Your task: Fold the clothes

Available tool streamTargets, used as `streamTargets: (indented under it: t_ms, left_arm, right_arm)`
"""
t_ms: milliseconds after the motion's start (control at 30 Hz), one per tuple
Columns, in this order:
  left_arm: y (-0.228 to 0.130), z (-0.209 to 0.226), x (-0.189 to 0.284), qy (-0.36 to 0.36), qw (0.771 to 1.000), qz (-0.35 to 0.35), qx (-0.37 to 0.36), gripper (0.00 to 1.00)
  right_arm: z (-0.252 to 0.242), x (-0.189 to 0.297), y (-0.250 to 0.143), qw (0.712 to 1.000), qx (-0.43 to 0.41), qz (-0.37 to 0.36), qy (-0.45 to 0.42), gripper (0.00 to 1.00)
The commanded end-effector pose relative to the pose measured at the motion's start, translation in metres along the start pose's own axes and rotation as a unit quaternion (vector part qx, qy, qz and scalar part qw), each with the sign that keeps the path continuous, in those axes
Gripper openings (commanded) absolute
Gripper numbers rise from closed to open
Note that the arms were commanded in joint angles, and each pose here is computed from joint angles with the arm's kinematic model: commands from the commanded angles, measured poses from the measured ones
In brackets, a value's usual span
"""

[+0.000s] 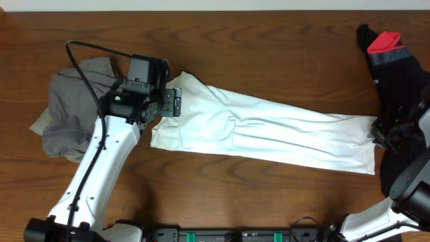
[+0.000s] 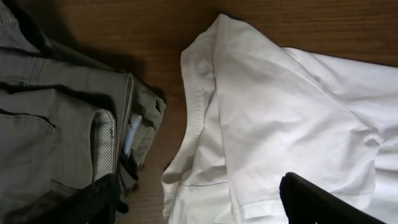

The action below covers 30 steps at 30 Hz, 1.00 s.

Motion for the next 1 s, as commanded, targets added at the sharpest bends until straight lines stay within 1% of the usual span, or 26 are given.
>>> streamTargets:
  t_ms: [0, 33, 100, 167, 233, 267, 300, 400, 500, 567, 633, 700, 800, 867, 900, 967]
  left_arm:
    - [0.006, 0.001, 0.003, 0.001, 1.0, -0.008, 0.007, 0.84]
    - [0.006, 0.001, 0.003, 0.001, 1.0, -0.008, 0.007, 0.84]
    - [0.006, 0.001, 0.003, 0.001, 1.0, -0.008, 0.007, 0.84]
    - [0.006, 0.001, 0.003, 0.001, 1.0, -0.008, 0.007, 0.84]
    - [0.006, 0.001, 0.003, 0.001, 1.0, -0.008, 0.007, 0.84]
    - [0.006, 0.001, 0.003, 0.001, 1.0, -0.008, 0.007, 0.84]
    - [0.006, 0.001, 0.003, 0.001, 1.0, -0.008, 0.007, 0.84]
    - [0.006, 0.001, 0.003, 0.001, 1.0, -0.008, 0.007, 0.84]
    - [0.006, 0.001, 0.003, 0.001, 1.0, -0.008, 0.007, 0.84]
    - [0.006, 0.001, 0.003, 0.001, 1.0, -0.008, 0.007, 0.84]
    - [0.006, 0.001, 0.003, 0.001, 1.0, -0.008, 0.007, 0.84]
    - [0.006, 0.001, 0.003, 0.001, 1.0, -0.008, 0.007, 0.84]
    - [0.006, 0.001, 0.003, 0.001, 1.0, -0.009, 0.007, 0.84]
    - [0.007, 0.001, 0.003, 0.0, 1.0, -0.01, 0.007, 0.84]
    - [0.007, 0.001, 0.003, 0.0, 1.0, -0.011, 0.007, 0.84]
    - [0.007, 0.001, 0.003, 0.0, 1.0, -0.012, 0.007, 0.84]
  right_arm:
    - [0.001, 0.003, 0.004, 1.0, 0.003, -0.004, 0.006, 0.09]
    - [0.001, 0.003, 0.004, 1.0, 0.003, -0.005, 0.007, 0.05]
    - [0.002, 0.003, 0.006, 1.0, 0.004, -0.009, 0.007, 0.04]
    - [0.002, 0.003, 0.006, 1.0, 0.004, -0.009, 0.007, 0.17]
    - [0.001, 0.003, 0.005, 1.0, 0.004, -0.008, 0.004, 0.23]
    - [0.0, 0.003, 0.005, 1.0, 0.003, -0.006, 0.003, 0.24]
    - [0.0, 0.003, 0.004, 1.0, 0.003, -0.005, 0.003, 0.22]
    - [0.002, 0.003, 0.007, 1.0, 0.005, -0.011, 0.008, 0.02]
    - [0.018, 0.004, 0.016, 0.998, 0.025, -0.03, 0.054, 0.01]
    - [0.036, 0.01, 0.028, 0.99, 0.054, -0.055, 0.114, 0.01]
    - [0.043, 0.015, 0.037, 0.985, 0.065, -0.074, 0.142, 0.01]
    - [0.044, 0.021, 0.045, 0.983, 0.07, -0.088, 0.147, 0.01]
    - [0.046, 0.028, 0.054, 0.979, 0.098, -0.107, 0.145, 0.01]
    - [0.045, 0.029, 0.049, 0.981, 0.097, -0.095, 0.142, 0.01]
    - [0.042, 0.029, 0.041, 0.983, 0.088, -0.074, 0.14, 0.02]
    - [0.03, 0.024, 0.023, 0.991, 0.069, -0.033, 0.112, 0.21]
Point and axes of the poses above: each gripper's point midway between its finger pads, its own x axis back along the fingers, its own z axis along the line the jaws close on, y = z × x, the point moved 1 cm from there along x, back along the fingers, and after that the axes turned 9 degrees about x, right-handed, at the moved point
